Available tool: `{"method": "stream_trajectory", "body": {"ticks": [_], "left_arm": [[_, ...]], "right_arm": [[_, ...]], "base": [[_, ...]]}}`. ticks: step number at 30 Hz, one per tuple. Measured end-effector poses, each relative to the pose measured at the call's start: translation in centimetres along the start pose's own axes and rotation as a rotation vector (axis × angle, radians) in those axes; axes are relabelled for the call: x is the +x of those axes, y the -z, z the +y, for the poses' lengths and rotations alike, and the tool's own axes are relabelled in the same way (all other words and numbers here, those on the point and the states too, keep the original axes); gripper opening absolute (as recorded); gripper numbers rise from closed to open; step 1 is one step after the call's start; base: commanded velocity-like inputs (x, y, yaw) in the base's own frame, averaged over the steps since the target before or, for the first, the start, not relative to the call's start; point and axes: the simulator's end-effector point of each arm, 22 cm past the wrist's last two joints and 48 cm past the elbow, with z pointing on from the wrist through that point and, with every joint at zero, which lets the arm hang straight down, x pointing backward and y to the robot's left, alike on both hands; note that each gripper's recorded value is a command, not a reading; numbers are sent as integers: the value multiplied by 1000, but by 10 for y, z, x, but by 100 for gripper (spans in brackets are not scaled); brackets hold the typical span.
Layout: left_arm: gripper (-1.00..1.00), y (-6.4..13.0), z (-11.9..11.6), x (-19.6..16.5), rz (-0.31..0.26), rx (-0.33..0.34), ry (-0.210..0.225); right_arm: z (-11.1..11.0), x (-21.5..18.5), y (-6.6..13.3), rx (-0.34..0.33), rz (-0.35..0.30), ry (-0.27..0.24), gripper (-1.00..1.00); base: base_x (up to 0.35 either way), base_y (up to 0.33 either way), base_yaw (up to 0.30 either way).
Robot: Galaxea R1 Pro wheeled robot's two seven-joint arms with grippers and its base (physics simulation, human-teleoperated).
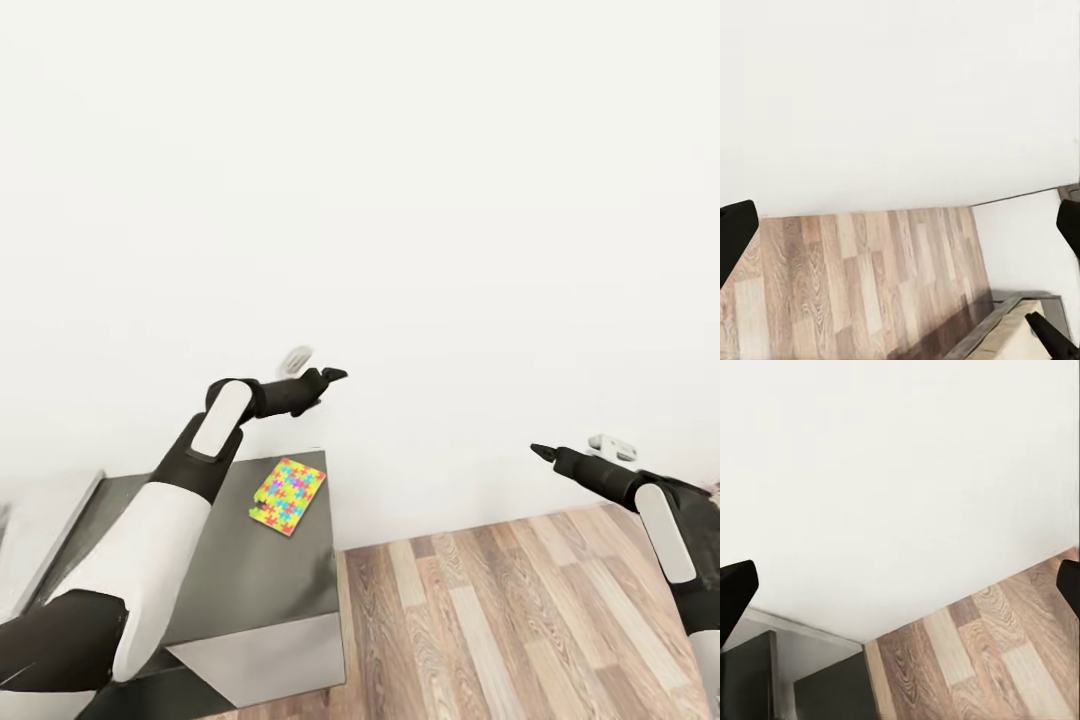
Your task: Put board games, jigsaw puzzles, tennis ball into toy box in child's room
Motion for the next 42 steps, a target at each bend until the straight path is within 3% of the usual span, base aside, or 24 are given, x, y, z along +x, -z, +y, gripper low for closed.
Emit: {"method": "stream_trajectory", "body": {"ticks": [7,12,17,18,26,42], "left_arm": [[100,-10,34,32,-59,-91,87],[100,-10,45,42,-88,-117,111],[100,-14,43,56,-89,-126,91],[100,-17,40,65,-85,-129,71],[100,-26,32,84,-105,-140,17],[100,-24,42,99,-112,-172,3]], "right_arm": [[-11,-3,-1,30,5,5,100],[-25,-13,7,55,-3,20,100],[-34,-21,14,70,-12,31,100],[-38,-23,16,76,-11,37,100],[-35,-24,19,63,-7,47,100],[-7,-13,18,-30,25,70,100]], "base": [[0,0,-173],[0,0,-170],[0,0,-169],[0,0,-169],[0,0,-172],[0,0,-180]]}}
